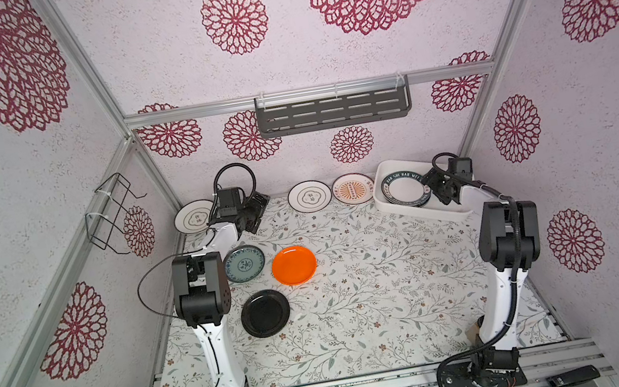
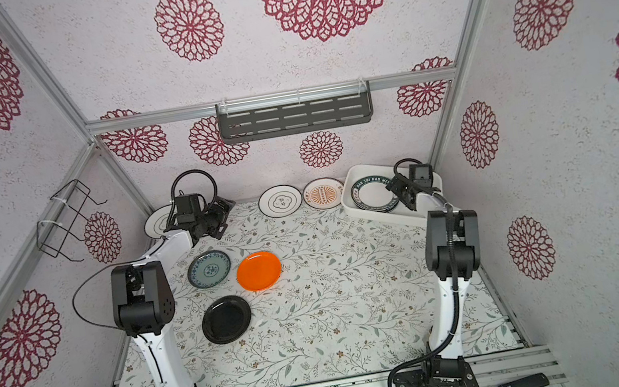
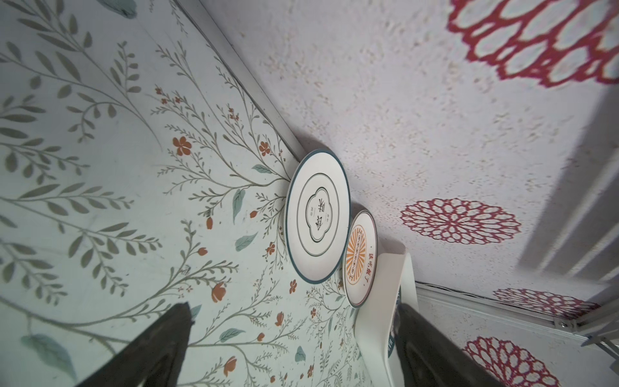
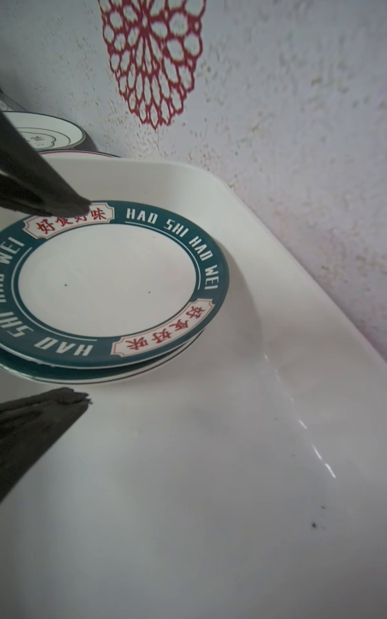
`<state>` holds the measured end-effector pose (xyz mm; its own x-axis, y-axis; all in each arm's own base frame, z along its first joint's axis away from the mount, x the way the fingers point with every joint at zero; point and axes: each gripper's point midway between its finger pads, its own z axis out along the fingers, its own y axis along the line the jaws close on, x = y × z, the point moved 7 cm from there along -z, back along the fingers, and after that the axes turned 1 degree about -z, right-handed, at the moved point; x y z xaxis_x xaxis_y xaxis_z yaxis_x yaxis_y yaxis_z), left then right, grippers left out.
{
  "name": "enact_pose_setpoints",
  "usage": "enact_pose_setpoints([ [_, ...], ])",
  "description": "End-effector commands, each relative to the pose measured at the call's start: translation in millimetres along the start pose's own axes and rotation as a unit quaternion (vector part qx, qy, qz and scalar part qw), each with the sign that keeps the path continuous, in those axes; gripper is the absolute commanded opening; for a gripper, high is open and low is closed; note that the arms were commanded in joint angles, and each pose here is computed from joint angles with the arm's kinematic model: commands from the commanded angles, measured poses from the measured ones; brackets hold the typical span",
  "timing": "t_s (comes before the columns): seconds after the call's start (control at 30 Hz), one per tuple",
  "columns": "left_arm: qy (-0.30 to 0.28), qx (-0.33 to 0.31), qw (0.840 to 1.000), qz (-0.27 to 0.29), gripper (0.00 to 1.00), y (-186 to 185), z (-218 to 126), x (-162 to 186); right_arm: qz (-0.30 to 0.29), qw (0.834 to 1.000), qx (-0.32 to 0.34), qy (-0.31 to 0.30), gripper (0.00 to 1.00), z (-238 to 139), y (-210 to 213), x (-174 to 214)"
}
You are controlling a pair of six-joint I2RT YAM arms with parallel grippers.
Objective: Place the plates into the plastic bin on the countertop
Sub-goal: 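Open the right gripper and press the plate flat in the bin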
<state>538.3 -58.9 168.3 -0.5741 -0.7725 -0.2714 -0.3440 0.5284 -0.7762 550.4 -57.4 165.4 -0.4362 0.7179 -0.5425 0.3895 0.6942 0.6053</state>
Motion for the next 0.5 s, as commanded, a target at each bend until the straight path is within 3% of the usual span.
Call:
enact_pose_setpoints([
  [0.0,-0.043,-0.007,0.999,0.008,0.97,-11,-26,-10,-0.030,0.998,-0.038,-0.034,0.88,-33,34,-18],
  [0.2,-0.069,-0.035,0.997,0.000,0.97,4,-43,-19,-0.049,0.995,-0.077,-0.037,0.99,-49,60,-14],
  [0.47,-0.125,-0.079,0.988,-0.043,0.97,32,-70,-38,-0.050,0.986,-0.157,-0.019,0.99,-56,104,2],
])
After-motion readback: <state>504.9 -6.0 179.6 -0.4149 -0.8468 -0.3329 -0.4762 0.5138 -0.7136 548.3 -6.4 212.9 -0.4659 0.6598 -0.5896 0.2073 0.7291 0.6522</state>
